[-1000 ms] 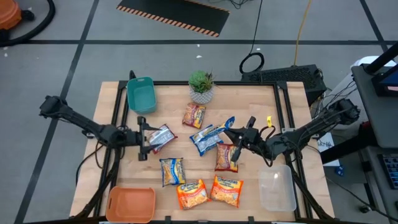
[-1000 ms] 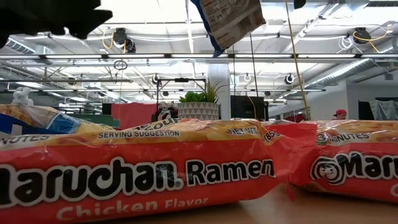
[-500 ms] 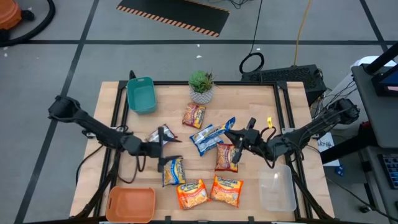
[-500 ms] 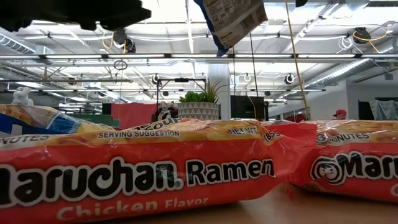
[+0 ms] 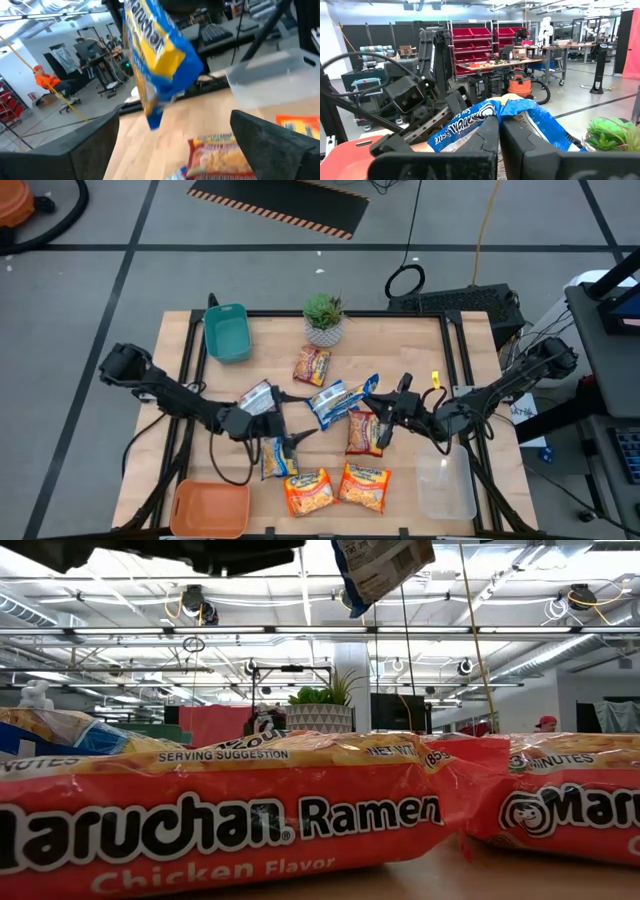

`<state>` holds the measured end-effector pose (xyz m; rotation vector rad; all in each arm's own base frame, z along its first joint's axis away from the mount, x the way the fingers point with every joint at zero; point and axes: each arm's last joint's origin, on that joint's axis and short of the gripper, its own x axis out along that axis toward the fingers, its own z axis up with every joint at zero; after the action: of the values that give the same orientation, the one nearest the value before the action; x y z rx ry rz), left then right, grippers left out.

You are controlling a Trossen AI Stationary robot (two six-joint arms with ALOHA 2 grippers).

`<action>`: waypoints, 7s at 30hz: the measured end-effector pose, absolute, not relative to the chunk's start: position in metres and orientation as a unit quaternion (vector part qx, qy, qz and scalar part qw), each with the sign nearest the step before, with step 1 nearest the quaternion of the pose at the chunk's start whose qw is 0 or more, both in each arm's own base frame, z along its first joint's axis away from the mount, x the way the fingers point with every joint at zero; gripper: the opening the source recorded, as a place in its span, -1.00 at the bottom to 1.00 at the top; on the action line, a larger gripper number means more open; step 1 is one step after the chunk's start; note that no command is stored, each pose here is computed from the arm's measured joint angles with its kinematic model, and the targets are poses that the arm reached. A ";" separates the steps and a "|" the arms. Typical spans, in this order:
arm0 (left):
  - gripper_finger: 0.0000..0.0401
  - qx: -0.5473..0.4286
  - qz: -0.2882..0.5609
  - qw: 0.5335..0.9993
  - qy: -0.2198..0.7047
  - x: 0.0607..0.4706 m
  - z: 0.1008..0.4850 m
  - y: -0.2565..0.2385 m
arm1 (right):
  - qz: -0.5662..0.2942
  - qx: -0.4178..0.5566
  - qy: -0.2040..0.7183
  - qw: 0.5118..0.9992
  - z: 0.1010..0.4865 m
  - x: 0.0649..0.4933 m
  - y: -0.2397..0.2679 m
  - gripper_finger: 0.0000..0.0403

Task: Sort Maruchan noodles
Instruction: Put the top right blue noodle pack into the transparent bin

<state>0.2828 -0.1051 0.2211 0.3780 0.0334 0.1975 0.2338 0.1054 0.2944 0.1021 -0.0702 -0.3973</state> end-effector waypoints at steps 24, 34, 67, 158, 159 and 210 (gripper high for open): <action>0.93 0.147 0.108 0.982 -0.046 0.353 0.217 -0.123 | -0.156 0.099 -0.018 0.983 0.283 0.229 0.128 -1.00; 0.36 0.147 0.109 0.981 -0.057 0.356 0.223 -0.112 | -0.138 0.101 -0.012 0.985 0.281 0.224 0.138 -1.00; -0.44 0.156 0.048 0.985 -0.050 0.347 0.219 -0.139 | -0.098 0.056 -0.006 0.994 0.301 0.195 0.138 0.14; 0.59 -0.007 0.028 0.986 0.163 0.288 0.264 -0.117 | -0.011 0.268 0.559 0.784 0.287 0.171 0.138 -0.31; 0.59 -0.005 0.029 0.986 0.167 0.288 0.263 -0.117 | -0.009 0.278 0.575 0.770 0.286 0.169 0.138 -0.31; 0.59 -0.031 0.047 0.982 0.182 0.292 0.257 -0.111 | -0.128 0.126 0.725 0.665 0.239 0.093 0.145 -0.03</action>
<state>0.2920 -0.1108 0.2568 -0.0634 0.3668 0.0950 0.0926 0.1450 0.2387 0.2836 1.6361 -0.2887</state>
